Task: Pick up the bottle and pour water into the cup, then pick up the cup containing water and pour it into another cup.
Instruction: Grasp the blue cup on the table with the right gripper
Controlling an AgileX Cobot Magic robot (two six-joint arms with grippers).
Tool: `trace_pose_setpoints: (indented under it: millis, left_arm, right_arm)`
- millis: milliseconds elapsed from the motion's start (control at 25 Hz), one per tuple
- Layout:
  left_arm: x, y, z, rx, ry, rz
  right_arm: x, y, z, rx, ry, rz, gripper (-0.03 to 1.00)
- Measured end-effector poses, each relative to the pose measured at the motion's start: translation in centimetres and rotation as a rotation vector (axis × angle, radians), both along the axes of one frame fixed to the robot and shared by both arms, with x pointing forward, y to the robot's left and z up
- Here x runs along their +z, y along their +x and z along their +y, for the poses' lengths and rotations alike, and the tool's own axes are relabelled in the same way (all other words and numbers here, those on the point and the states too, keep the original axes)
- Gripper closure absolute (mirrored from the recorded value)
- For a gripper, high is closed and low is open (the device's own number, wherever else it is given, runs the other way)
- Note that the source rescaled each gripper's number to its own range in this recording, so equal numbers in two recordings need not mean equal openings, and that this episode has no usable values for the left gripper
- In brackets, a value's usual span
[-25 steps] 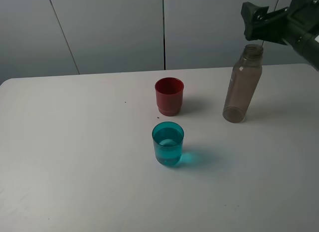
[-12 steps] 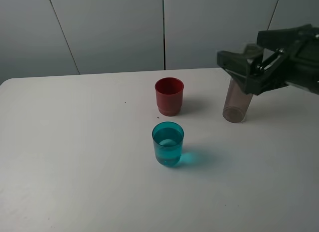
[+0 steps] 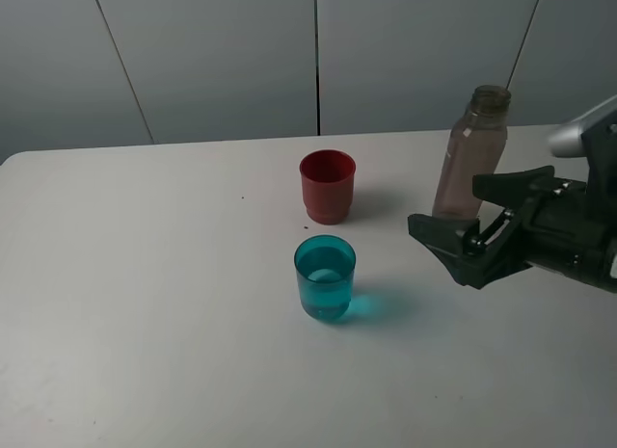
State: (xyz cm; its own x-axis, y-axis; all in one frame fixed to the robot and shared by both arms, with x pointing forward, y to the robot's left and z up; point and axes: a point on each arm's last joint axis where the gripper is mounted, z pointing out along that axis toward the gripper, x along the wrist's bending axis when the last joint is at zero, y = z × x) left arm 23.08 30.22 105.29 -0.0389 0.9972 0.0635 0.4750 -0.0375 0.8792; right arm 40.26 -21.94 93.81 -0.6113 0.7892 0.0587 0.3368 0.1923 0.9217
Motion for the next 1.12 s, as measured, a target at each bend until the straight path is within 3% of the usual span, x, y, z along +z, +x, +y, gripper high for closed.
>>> trace_pose_setpoints:
  millis: [280,440,640,1120]
  left_arm:
    - [0.0,0.0,0.0,0.0,0.0,0.0]
    - [0.0,0.0,0.0,0.0,0.0,0.0]
    - [0.0,0.0,0.0,0.0,0.0,0.0]
    - [0.0,0.0,0.0,0.0,0.0,0.0]
  right_arm:
    - [-3.0,0.3,0.7,0.104,-0.071,0.088,-0.03]
    - [-4.3,0.5,1.1,0.184,-0.107,0.046,-0.03]
    - [-5.8,0.7,1.8,0.252,-0.069,0.0,-0.03]
    - [-9.0,1.0,2.8,0.379,-0.039,0.059,-0.03]
